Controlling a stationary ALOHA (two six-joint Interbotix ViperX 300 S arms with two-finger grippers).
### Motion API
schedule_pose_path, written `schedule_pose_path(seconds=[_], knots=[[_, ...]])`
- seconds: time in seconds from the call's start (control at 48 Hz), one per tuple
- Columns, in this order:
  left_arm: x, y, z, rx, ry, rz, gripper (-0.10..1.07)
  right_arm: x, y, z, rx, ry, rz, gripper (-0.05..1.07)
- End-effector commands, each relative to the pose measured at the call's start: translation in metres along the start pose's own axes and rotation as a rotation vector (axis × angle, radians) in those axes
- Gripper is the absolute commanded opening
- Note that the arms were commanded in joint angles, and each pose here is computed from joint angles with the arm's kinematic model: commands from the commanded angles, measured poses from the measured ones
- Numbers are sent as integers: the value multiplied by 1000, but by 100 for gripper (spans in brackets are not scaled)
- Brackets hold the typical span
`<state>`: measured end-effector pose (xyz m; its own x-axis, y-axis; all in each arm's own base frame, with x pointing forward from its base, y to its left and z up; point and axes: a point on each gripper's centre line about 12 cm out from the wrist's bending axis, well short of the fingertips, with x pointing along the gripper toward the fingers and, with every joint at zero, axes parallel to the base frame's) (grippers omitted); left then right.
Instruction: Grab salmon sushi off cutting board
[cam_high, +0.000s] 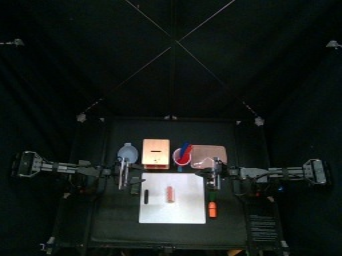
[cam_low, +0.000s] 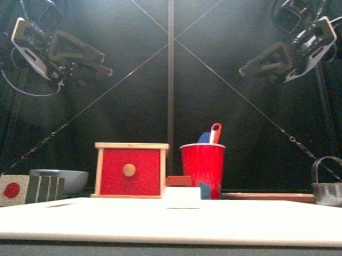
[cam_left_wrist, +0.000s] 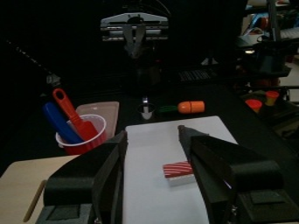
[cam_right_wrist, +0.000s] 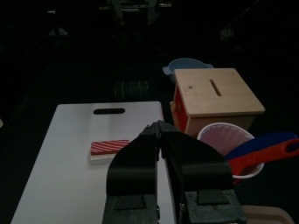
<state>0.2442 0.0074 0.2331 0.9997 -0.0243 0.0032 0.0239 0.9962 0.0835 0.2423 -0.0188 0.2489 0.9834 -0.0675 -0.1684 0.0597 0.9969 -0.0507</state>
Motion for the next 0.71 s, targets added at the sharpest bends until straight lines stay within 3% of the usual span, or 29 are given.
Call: schedule_pose_path(seconds=[0.0,0.083,0.188,0.271,0.354,0.438,0.542,0.688], knots=[[5,3,13,-17,-45,14,86,1,0,9,2,-25,1,2],[11,9,17,-94,-52,63,86,1,0,10,1,-23,1,2],[29,13,22,-331,-16,161,85,2,0,8,-2,-18,1,2],[51,13,10,-487,130,217,85,2,0,6,-2,-11,1,2],[75,6,-6,-525,319,200,85,3,0,4,-3,-2,0,2],[98,-2,-12,-587,455,170,85,5,-1,2,-2,6,-2,2],[118,-10,-17,-668,581,140,85,6,-2,0,-2,19,-5,2],[130,-13,-35,-931,690,184,85,5,-2,-5,-2,49,-5,2]])
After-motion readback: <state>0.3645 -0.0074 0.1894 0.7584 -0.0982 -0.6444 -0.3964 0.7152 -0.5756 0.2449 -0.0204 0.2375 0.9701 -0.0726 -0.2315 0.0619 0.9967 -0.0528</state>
